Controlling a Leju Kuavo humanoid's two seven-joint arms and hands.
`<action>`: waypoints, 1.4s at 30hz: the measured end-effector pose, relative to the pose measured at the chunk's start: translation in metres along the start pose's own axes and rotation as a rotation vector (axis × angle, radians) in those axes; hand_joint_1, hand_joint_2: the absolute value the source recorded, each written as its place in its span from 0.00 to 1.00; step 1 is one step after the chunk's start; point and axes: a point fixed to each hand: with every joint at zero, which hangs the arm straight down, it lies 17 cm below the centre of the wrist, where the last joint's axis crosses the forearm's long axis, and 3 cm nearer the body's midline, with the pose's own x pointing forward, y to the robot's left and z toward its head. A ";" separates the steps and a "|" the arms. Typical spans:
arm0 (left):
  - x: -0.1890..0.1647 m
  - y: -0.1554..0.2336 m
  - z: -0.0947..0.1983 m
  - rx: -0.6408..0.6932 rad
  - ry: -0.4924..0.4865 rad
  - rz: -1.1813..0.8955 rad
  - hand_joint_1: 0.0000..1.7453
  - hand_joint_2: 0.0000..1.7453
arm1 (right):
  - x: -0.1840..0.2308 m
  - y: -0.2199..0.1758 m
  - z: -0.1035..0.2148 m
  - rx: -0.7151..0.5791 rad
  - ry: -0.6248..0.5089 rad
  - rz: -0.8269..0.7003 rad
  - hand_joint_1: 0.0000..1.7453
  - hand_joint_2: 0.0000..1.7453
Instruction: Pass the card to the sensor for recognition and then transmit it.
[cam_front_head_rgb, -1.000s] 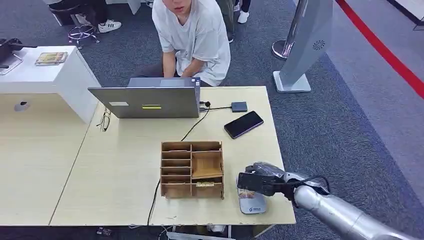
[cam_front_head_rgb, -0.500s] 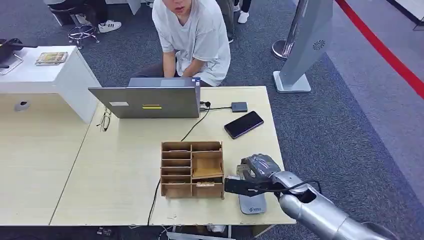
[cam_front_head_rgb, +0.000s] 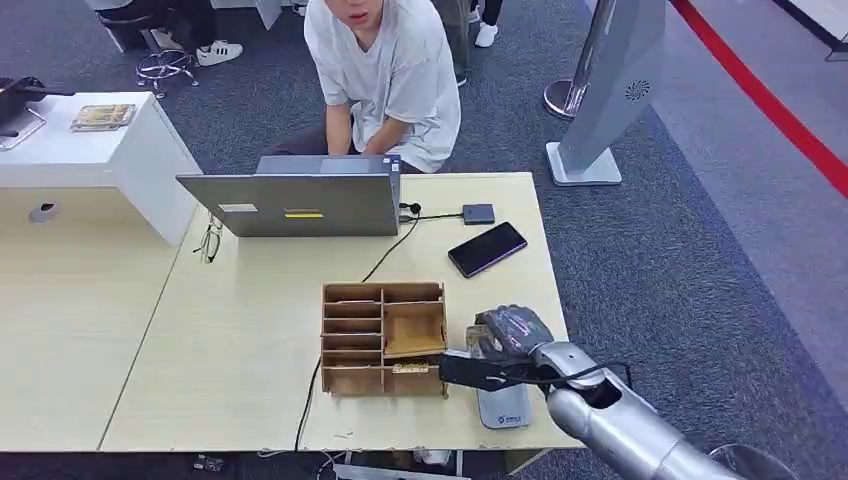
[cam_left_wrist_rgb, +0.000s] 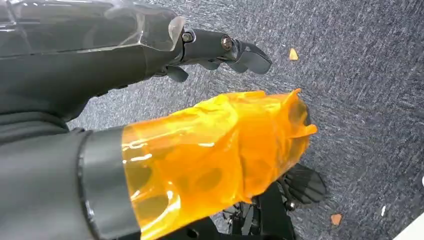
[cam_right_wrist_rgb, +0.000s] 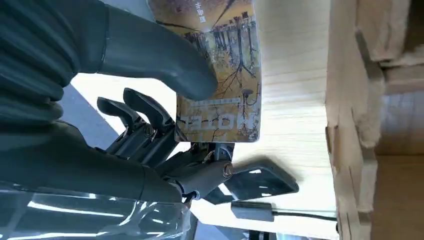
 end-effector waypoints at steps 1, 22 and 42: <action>0.000 0.000 0.000 0.000 0.000 0.000 0.00 0.00 | 0.001 0.000 0.000 -0.002 -0.001 0.003 1.00 1.00; -0.001 -0.001 0.001 -0.001 0.007 0.001 0.00 0.00 | 0.028 -0.032 0.000 -0.199 -0.037 0.006 1.00 1.00; 0.005 -0.012 0.003 -0.028 -0.006 0.038 0.00 0.00 | 0.113 -0.195 0.125 -1.094 -0.297 -0.097 1.00 1.00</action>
